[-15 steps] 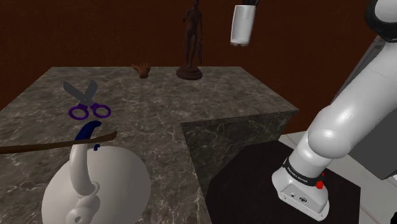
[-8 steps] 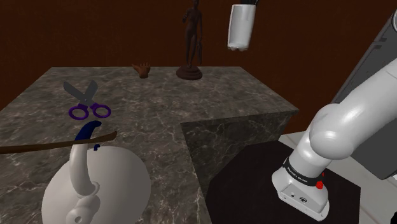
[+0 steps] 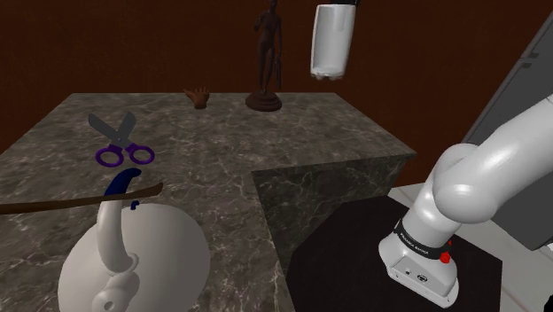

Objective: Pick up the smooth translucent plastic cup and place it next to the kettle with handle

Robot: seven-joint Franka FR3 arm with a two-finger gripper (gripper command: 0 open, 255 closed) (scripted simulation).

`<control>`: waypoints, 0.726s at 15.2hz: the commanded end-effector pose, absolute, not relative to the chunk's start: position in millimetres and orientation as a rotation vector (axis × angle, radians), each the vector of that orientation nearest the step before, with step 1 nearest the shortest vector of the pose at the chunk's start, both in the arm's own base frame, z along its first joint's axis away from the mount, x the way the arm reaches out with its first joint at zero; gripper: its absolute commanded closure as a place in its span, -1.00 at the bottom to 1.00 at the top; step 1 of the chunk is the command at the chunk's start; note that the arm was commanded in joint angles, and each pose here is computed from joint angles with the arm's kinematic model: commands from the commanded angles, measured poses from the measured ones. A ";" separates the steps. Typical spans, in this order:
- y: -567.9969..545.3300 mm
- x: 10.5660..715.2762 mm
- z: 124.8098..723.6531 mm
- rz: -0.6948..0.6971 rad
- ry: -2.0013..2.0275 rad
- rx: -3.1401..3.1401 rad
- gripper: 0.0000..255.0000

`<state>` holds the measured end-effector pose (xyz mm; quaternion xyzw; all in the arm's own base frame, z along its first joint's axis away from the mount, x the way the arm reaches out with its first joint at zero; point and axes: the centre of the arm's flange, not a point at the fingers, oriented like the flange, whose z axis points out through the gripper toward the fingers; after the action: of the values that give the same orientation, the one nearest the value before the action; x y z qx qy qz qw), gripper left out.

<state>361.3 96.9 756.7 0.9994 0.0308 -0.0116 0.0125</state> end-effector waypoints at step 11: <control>237.1 286.5 754.8 -0.035 0.093 3.115 1.00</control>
<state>292.6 226.0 754.8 0.9994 0.0307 -0.0112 0.0127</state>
